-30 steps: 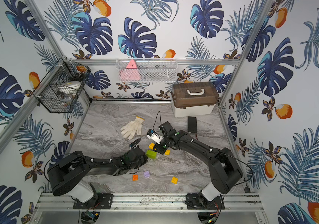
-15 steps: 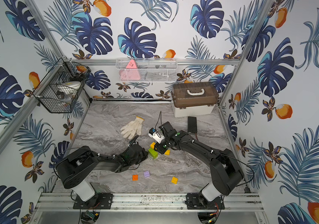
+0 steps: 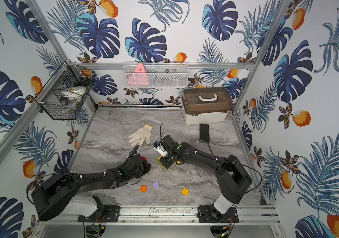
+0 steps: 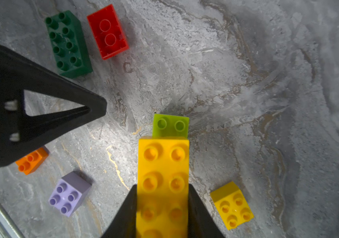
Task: Assemble the number 1 with lego
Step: Adjust the lego brick at the center of the board, then assemble the lego brick with the lego brick.
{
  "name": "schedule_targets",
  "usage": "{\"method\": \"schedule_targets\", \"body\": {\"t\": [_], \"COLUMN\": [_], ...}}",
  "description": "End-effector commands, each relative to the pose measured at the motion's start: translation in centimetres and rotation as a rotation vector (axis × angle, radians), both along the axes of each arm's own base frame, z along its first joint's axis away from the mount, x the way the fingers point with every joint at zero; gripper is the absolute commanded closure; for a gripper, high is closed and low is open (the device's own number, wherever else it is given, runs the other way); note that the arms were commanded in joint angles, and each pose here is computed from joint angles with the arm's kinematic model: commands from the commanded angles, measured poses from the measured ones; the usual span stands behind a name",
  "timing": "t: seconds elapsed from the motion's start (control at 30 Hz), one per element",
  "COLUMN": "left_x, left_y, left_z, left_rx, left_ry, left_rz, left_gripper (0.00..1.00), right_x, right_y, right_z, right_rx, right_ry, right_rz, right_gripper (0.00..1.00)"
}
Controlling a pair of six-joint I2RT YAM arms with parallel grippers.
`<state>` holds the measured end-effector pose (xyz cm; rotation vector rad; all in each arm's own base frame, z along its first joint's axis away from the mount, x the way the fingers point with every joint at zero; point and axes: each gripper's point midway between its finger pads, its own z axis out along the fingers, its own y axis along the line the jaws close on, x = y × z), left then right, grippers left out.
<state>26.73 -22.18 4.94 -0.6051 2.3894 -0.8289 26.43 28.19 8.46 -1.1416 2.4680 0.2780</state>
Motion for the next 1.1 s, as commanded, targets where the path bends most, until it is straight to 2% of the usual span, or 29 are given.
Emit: {"method": "schedule_targets", "body": {"t": [0.0,0.3,0.63,0.83,1.07], "left_x": [-0.7,-0.8,-0.9,-1.0,-1.3], "left_y": [0.8,0.7,0.6,0.7,1.1], "left_z": [-0.7,-0.4,-0.6,-0.5,-0.7], "left_rx": [0.055,0.053,0.055,0.055,0.061], "left_ry": [0.021,0.016,0.02,0.018,0.02], "left_rz": [-0.017,-0.032,-0.039,-0.038,-0.036], "left_gripper": [1.0,1.0,1.0,1.0,1.0], "right_x": [1.0,1.5,1.9,1.7,2.4], "right_y": [0.1,0.8,1.3,1.2,2.2], "right_z": [-0.4,-1.2,0.9,-0.7,-0.1], "right_rx": [-0.012,-0.012,0.037,0.01,0.029], "right_ry": [-0.033,-0.03,-0.077,-0.039,-0.05], "right_rz": [-0.038,-0.018,-0.024,-0.026,-0.012], "right_gripper": [0.65,0.63,0.63,0.63,0.62]}}
